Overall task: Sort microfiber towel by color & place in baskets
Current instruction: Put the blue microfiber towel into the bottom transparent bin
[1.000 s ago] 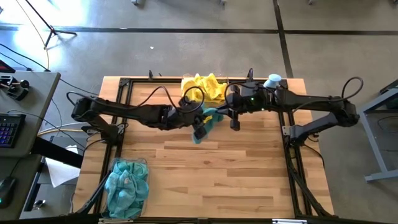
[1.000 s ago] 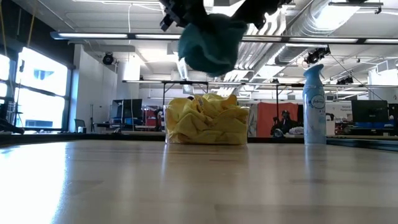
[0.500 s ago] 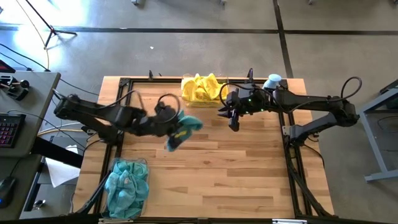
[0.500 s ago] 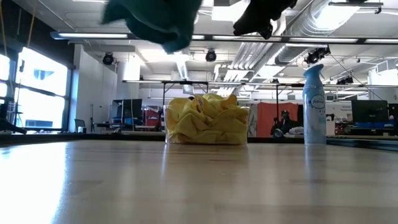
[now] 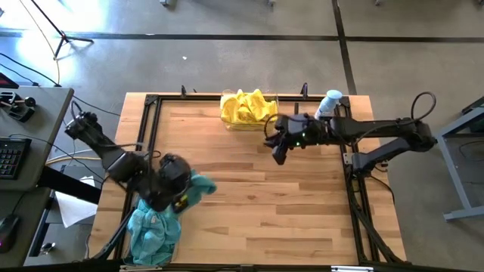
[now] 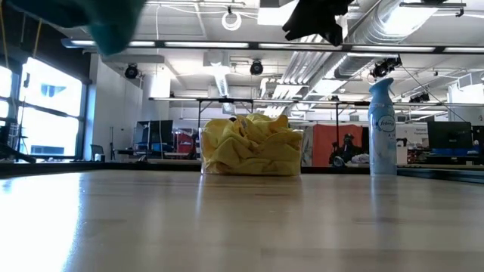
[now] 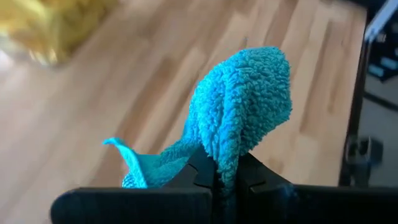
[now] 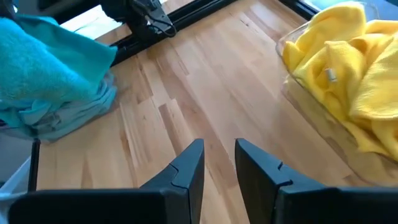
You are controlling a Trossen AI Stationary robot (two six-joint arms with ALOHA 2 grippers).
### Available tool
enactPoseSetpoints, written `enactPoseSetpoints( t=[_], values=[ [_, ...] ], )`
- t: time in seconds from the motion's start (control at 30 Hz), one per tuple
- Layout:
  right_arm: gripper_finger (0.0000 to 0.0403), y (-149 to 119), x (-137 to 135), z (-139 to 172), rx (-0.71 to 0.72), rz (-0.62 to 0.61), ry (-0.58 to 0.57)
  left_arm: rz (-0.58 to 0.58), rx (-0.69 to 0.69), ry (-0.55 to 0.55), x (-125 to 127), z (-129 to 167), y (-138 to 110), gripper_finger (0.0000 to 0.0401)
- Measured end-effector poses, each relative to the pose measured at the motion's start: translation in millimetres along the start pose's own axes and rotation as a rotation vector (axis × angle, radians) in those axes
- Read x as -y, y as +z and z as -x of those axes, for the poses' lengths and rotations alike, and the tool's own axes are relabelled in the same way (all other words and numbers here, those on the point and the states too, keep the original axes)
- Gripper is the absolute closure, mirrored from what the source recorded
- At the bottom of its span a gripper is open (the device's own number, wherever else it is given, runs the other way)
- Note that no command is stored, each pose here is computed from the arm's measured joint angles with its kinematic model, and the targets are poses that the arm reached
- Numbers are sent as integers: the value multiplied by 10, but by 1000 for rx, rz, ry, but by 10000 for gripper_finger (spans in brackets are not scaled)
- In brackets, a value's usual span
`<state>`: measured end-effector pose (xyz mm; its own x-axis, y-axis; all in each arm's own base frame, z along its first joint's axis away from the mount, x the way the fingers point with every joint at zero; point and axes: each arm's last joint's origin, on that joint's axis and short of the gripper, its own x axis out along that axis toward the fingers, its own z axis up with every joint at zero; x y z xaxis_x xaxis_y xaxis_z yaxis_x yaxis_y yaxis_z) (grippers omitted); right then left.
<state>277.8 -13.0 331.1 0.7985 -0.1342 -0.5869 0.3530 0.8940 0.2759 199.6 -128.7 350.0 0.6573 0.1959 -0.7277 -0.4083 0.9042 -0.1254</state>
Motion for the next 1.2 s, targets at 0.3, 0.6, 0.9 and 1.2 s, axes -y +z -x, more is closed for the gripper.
enactPoseSetpoints(
  t=[0.3, 0.6, 0.9, 1.2],
  values=[
    [318, -247, -364, -268, -42, -22, -35, 77, -258, 21, 46, 250, -464, 401],
    [318, -506, -644, -697, -95, -48, 0, 140, -558, 117, 146, 265, -756, 401],
    [318, -560, -755, -821, -69, -45, 41, 115, -600, 180, 458, 143, -1110, 401],
    [318, -539, -768, -822, -50, -51, 57, 76, -593, 197, 718, -230, -1621, 401]
  ],
)
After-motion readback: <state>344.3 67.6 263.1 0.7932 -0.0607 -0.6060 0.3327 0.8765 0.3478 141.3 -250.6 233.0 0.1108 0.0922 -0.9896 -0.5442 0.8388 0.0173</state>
